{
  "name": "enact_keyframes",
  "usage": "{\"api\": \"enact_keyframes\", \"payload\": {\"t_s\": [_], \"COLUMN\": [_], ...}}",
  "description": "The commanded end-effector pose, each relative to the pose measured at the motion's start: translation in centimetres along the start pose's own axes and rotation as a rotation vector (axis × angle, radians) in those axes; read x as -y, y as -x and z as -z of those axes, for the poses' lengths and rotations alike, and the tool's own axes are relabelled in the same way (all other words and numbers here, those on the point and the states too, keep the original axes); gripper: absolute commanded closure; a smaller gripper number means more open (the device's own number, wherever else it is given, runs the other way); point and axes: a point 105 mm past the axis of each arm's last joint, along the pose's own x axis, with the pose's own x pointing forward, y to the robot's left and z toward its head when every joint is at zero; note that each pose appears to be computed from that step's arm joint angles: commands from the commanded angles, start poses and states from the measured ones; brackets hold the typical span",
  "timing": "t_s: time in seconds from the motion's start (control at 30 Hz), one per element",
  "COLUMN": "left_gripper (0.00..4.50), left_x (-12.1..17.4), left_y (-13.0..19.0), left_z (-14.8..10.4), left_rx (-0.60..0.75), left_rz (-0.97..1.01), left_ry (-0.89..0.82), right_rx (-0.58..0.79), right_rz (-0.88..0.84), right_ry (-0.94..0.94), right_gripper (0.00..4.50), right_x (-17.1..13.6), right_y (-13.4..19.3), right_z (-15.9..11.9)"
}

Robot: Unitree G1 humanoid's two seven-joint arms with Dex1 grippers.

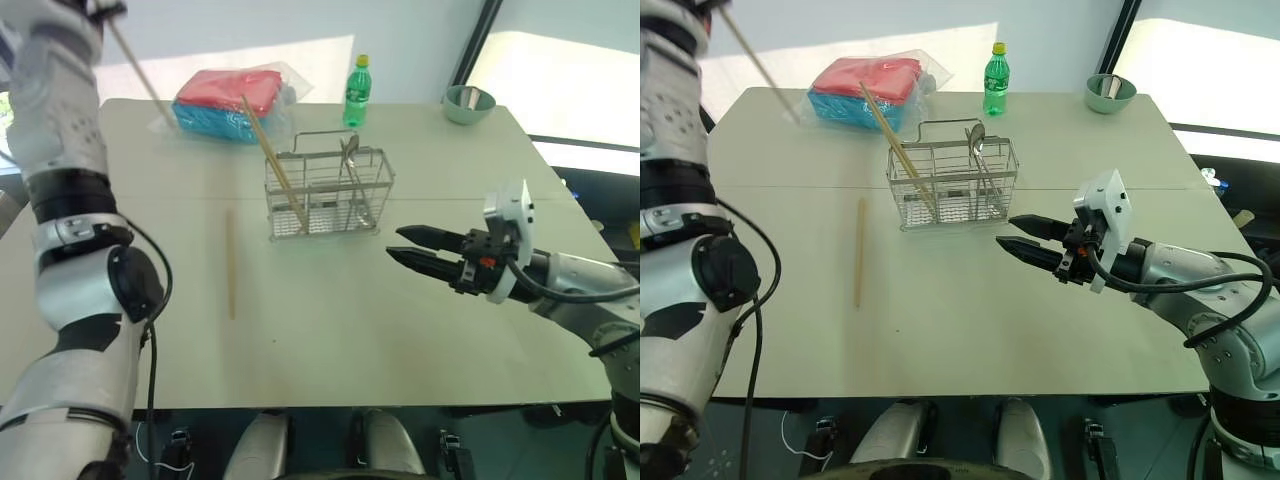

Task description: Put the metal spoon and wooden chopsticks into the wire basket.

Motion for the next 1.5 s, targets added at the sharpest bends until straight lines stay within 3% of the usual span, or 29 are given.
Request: {"api": "enact_keyframes", "payload": {"t_s": [0.03,0.2,0.53,0.67,0.83,0.87,0.97,1.1,1.2,1.33,1.5], "left_gripper": [4.46,4.46,4.46,2.81,0.28,0.06,0.06,0.06,0.06,0.06,0.06], "left_x": [4.9,9.3,10.6,10.4,9.9,9.7,9.6,8.8,3.2,-3.3,-4.8], "left_y": [-0.2,1.3,5.9,7.5,7.7,7.6,7.2,4.9,2.6,4.4,8.9], "left_z": [-0.5,3.9,12.5,14.4,13.5,13.2,11.2,6.5,5.7,9.4,15.3], "left_rx": [0.015,-0.099,-0.279,-0.318,-0.300,-0.297,-0.282,-0.203,-0.302,-0.583,-0.943], "left_rz": [0.183,0.334,0.430,0.424,0.381,0.377,0.378,0.304,0.013,-0.250,-0.248], "left_ry": [0.114,0.122,-0.038,0.006,0.033,0.034,0.019,0.062,-0.020,-0.280,-0.285], "right_rx": [0.027,0.039,0.071,0.080,0.083,0.083,0.084,0.092,0.087,0.085,0.076], "right_rz": [0.003,0.046,0.133,0.147,0.162,0.164,0.168,0.162,0.137,0.112,0.103], "right_ry": [0.030,0.015,-0.012,-0.020,-0.034,-0.036,-0.040,-0.052,-0.061,-0.060,-0.053], "right_gripper": [2.60,2.60,2.60,2.60,2.60,2.60,2.60,2.60,2.60,2.60,2.60], "right_x": [-0.7,-0.7,-0.3,-0.1,0.6,0.7,1.2,1.5,1.4,1.2,1.2], "right_y": [0.2,0.5,1.4,1.5,1.5,1.5,1.4,1.1,0.5,0.0,-0.3], "right_z": [-0.7,-0.3,-0.5,-0.7,-0.8,-0.8,-0.9,-1.0,-0.7,-0.6,-0.4]}}
